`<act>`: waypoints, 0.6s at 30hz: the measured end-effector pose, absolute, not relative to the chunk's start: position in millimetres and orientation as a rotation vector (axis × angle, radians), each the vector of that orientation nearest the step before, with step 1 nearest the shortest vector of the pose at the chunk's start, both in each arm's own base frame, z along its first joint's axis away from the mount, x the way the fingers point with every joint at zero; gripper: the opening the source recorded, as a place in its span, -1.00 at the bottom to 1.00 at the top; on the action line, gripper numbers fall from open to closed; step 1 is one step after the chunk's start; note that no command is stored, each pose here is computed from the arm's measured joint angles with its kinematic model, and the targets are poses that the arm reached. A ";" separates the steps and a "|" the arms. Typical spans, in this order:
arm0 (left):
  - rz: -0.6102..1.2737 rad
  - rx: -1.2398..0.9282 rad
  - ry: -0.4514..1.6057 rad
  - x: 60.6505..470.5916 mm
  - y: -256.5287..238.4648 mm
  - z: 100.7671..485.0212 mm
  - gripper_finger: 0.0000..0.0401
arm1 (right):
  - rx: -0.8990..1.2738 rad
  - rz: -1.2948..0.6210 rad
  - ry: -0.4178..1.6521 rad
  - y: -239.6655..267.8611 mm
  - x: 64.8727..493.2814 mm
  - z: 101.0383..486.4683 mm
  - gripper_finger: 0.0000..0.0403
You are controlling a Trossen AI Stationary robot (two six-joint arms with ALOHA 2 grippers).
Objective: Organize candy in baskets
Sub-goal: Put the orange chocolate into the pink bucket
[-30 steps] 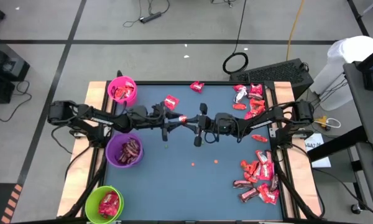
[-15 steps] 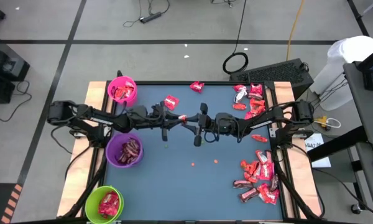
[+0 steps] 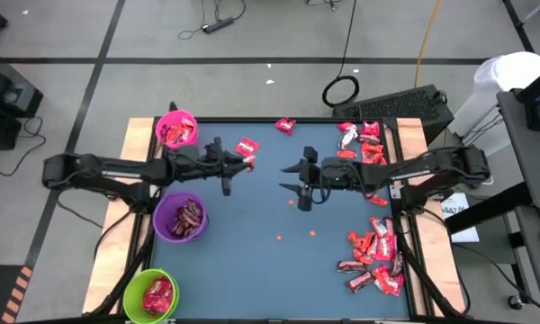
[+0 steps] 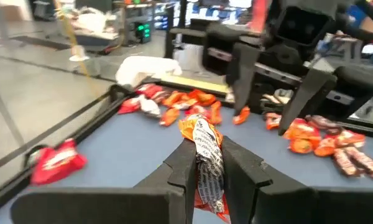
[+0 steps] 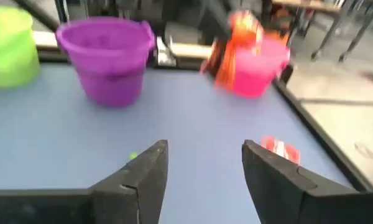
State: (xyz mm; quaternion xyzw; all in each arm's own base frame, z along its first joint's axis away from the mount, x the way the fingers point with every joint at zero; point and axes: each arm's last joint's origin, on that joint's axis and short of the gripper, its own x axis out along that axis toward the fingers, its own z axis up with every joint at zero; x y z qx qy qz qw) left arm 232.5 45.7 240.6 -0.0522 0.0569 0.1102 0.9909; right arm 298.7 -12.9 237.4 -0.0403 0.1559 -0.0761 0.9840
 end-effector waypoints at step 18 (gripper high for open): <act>0.937 -0.006 0.589 149.5 83.1 278.1 -0.67 | -0.099 -0.255 0.564 -16.8 291.8 211.1 -0.14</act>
